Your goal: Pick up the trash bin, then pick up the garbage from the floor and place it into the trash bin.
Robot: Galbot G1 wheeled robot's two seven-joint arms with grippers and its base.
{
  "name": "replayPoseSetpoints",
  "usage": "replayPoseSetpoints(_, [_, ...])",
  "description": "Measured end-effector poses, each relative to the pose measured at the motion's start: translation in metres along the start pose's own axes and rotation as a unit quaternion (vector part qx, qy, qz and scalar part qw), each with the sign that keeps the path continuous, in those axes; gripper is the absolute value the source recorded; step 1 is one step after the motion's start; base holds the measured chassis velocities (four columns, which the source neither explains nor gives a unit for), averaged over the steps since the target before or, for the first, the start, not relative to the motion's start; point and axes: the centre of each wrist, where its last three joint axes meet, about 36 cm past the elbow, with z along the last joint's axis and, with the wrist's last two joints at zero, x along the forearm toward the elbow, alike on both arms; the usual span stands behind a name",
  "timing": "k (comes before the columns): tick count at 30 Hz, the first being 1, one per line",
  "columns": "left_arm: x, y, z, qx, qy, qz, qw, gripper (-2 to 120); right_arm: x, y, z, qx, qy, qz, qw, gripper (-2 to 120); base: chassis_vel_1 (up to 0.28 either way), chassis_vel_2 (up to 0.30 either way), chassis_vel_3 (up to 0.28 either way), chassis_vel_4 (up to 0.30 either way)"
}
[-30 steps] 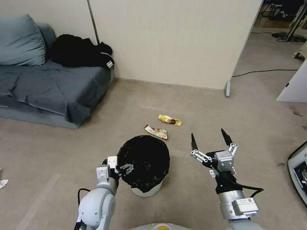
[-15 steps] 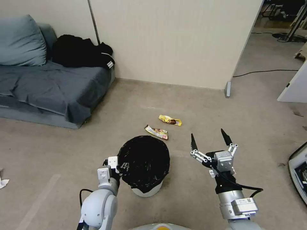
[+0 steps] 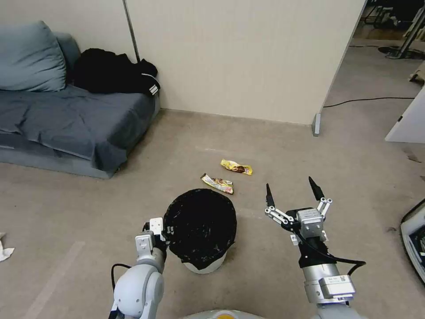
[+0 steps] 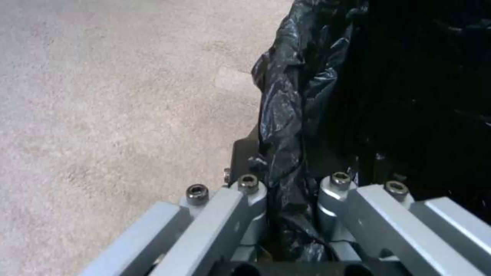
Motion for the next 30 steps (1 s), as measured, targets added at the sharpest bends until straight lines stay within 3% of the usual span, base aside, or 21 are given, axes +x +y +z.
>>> replayPoseSetpoints(11, [0.027,-0.003,-0.011,-0.006,-0.025,-0.013,0.9996,3,-0.001,0.000,-0.005,-0.002,-0.006,0.014,1.000,100,0.000,0.000,0.000,0.000])
replayPoseSetpoints(19, [0.087,0.009,-0.050,-0.028,-0.117,-0.044,0.9918,2,-0.002,0.005,-0.004,-0.027,-0.025,0.015,0.999,100,0.000,0.000,0.000,0.000])
replayPoseSetpoints(23, [0.113,0.012,-0.060,-0.034,-0.142,-0.060,0.9875,2,-0.002,0.007,-0.004,-0.031,-0.026,0.013,0.999,100,0.000,0.000,0.000,0.000])
replayPoseSetpoints(30, [0.142,0.013,-0.060,-0.063,-0.145,-0.069,0.9850,1,-0.002,0.015,-0.002,-0.046,-0.035,-0.006,0.998,100,0.000,0.000,0.000,0.000])
